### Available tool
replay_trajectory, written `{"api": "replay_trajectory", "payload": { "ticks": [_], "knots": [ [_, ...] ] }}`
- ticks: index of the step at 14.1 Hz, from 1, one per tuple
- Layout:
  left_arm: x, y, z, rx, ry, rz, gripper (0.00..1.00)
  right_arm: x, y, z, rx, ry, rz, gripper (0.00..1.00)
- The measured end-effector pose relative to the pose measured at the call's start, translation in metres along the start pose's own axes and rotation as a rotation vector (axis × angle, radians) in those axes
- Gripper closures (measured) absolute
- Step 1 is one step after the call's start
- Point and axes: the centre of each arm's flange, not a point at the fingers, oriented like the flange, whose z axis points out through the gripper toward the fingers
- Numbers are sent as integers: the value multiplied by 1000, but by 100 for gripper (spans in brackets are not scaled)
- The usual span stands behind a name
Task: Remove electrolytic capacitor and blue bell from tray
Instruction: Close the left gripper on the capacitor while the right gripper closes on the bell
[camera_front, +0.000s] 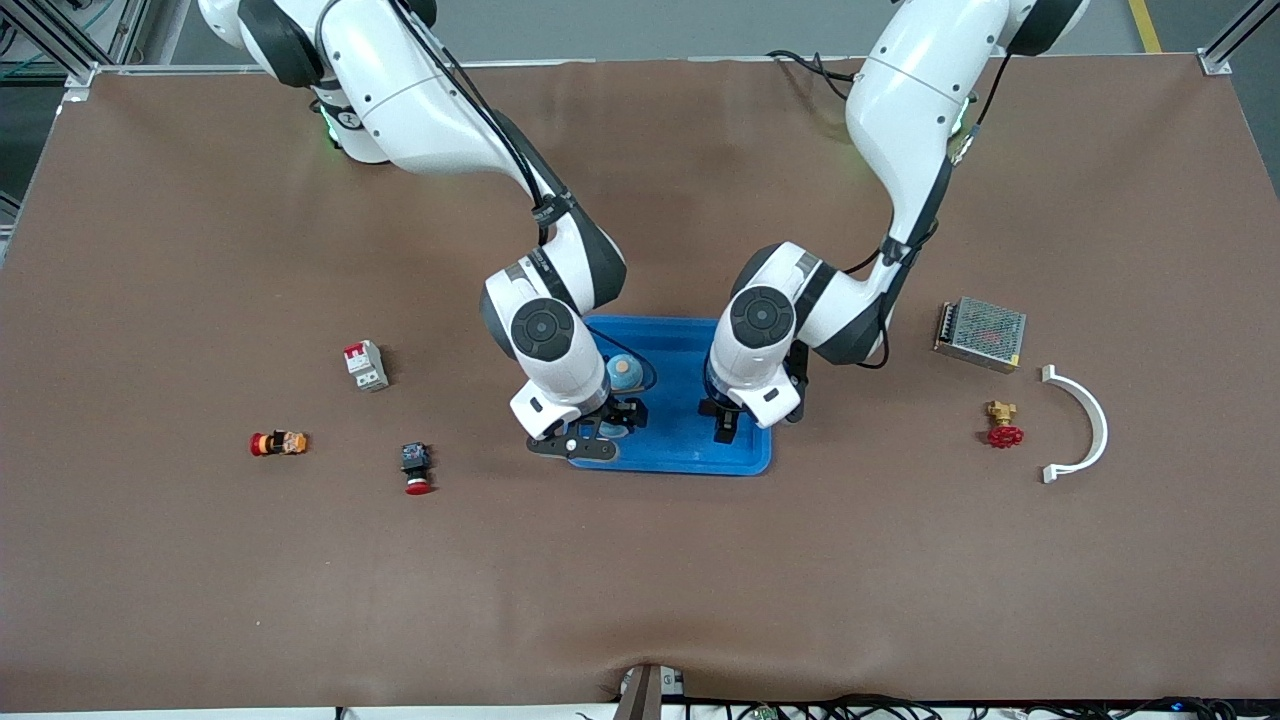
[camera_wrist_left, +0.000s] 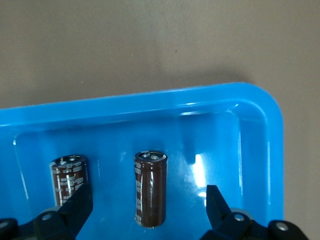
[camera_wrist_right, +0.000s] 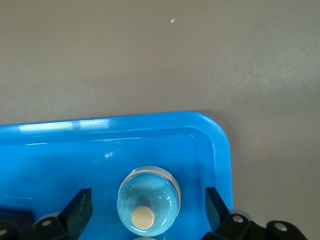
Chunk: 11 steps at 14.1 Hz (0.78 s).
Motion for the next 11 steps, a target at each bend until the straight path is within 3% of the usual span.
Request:
{"api": "replay_trajectory", "payload": {
  "ticks": [11],
  "knots": [
    [-2, -1, 9, -8, 6, 14, 0, -17, -14, 12, -10, -12, -30, 0]
  ]
}}
